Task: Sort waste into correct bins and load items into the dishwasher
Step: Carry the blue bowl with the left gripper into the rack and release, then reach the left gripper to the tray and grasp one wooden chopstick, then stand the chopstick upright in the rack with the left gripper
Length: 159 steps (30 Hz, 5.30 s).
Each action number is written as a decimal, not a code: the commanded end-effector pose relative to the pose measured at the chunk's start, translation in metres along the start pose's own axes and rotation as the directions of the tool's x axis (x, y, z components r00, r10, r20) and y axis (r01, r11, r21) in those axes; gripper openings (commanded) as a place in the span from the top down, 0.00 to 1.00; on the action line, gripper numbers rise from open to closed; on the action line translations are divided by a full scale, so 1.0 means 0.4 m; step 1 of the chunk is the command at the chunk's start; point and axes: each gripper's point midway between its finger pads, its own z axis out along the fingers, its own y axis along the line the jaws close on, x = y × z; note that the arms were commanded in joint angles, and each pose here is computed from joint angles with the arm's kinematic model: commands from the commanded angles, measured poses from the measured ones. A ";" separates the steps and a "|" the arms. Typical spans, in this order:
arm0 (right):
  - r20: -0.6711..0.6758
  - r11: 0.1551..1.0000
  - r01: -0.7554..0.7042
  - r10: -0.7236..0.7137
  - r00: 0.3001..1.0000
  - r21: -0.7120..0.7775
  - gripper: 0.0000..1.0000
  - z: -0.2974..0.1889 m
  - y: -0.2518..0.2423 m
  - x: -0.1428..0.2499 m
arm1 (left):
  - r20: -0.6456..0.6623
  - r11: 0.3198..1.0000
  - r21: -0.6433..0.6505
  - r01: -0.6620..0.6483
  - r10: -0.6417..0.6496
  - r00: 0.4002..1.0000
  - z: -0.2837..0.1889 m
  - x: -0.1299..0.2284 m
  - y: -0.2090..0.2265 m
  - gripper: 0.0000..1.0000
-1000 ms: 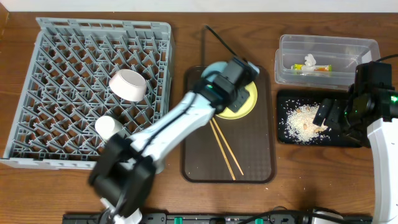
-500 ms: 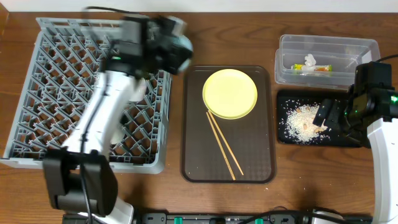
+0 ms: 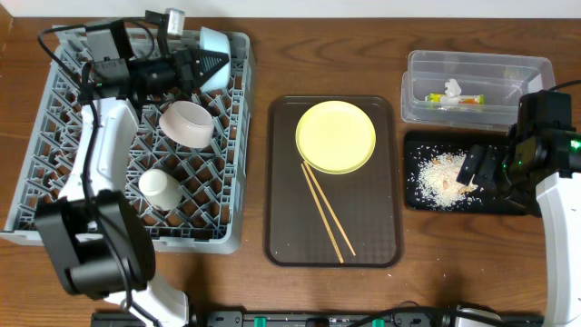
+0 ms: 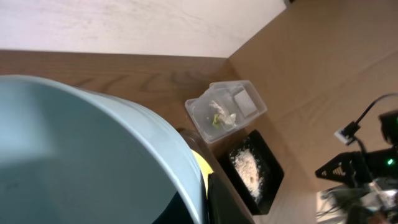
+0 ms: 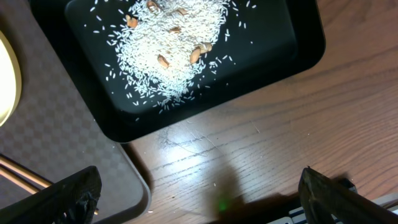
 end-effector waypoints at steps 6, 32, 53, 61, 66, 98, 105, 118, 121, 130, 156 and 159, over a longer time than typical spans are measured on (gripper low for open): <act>0.026 1.000 -0.015 0.015 1.000 0.007 0.01 -0.015 -0.010 -0.012 | 0.004 0.951 0.096 0.294 -0.296 0.955 -0.002 -0.001 0.110 0.92; 0.025 1.000 -0.013 0.013 1.000 0.007 0.01 -0.015 -0.010 -0.011 | 0.161 0.875 0.046 0.483 -0.483 0.861 -0.180 0.009 0.336 0.16; 0.019 1.000 0.001 -0.001 1.000 0.009 0.01 -0.015 -0.011 -0.008 | 0.340 0.823 -0.345 0.451 -0.338 0.878 -0.313 -0.052 0.270 0.08; 0.019 1.000 0.001 -0.001 1.000 0.009 0.01 -0.015 -0.012 -0.008 | 0.181 0.633 -0.697 0.337 -0.300 0.937 -0.291 0.073 0.117 0.07; 0.019 1.000 0.009 -0.009 1.000 0.010 0.01 -0.015 -0.012 -0.008 | 0.040 0.579 -0.776 0.251 -0.352 0.935 -0.203 0.177 -0.010 0.07; -0.014 0.999 0.031 -0.030 0.999 0.020 0.01 -0.015 -0.018 0.012 | -0.494 0.487 -0.850 -0.201 -0.604 0.626 0.219 0.867 -0.140 0.10; -0.014 0.999 0.030 -0.030 0.999 0.020 0.01 -0.015 -0.018 0.012 | -0.496 0.469 -0.855 -0.219 -0.622 0.606 0.214 0.904 -0.110 0.14; -0.014 0.999 0.030 -0.030 0.999 0.020 0.01 -0.015 -0.018 0.012 | -0.494 0.454 -0.861 -0.230 -0.638 0.590 0.179 0.969 -0.070 0.42; -0.017 0.999 0.030 -0.030 0.999 0.021 0.01 -0.015 -0.019 0.014 | -0.492 0.452 -0.862 -0.228 -0.639 0.591 0.179 0.967 -0.068 0.60; -0.021 0.999 0.031 -0.031 0.999 0.022 0.01 -0.015 -0.019 0.016 | -0.450 0.437 -0.880 -0.184 -0.648 0.614 0.182 0.939 -0.039 0.81; -0.025 0.999 0.043 -0.042 0.999 0.023 0.01 -0.015 -0.020 0.019 | -0.526 0.531 -0.802 -0.272 -0.412 0.744 0.135 0.688 -0.054 0.92; -0.025 0.999 0.042 -0.042 0.999 0.023 0.01 -0.015 -0.020 0.019 | -0.518 0.546 -0.789 -0.282 -0.343 0.784 0.104 0.615 -0.081 0.92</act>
